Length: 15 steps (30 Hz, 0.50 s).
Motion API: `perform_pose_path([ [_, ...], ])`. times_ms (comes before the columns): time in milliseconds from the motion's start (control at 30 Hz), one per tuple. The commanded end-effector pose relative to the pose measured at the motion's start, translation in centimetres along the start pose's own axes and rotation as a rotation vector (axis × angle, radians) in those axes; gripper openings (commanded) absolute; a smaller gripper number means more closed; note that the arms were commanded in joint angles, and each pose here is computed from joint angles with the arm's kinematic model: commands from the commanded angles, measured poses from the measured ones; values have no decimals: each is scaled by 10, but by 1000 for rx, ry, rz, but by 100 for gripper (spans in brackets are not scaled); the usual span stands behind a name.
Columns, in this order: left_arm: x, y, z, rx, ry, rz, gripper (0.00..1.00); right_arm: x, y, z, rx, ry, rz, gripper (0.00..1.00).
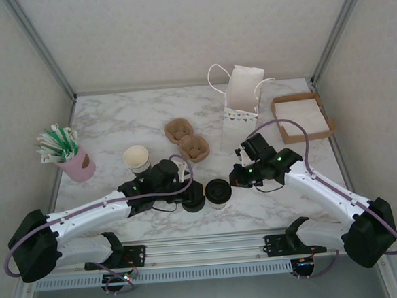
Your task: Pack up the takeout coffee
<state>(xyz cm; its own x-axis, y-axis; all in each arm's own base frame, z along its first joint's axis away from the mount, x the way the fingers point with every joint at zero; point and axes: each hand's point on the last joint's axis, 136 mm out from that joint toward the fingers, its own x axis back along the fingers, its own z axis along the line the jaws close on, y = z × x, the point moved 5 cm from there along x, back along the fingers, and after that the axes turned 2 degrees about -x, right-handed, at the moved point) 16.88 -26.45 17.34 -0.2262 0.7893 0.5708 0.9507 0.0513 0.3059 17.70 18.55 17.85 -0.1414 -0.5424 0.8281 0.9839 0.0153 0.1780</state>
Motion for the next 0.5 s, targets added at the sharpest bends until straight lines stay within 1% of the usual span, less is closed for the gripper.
perform_pose_path([
  [0, -1, 3, -9, 8, -88, 8, 10, 1, -4, 3, -5, 49, 8, 0],
  [267, -8, 3, -1, 29, -106, 24, 11, -7, -10, -2, -21, 57, 38, 0],
  [467, -15, -1, 10, 38, -84, 42, 12, -15, -12, -5, -31, 53, 62, 0],
])
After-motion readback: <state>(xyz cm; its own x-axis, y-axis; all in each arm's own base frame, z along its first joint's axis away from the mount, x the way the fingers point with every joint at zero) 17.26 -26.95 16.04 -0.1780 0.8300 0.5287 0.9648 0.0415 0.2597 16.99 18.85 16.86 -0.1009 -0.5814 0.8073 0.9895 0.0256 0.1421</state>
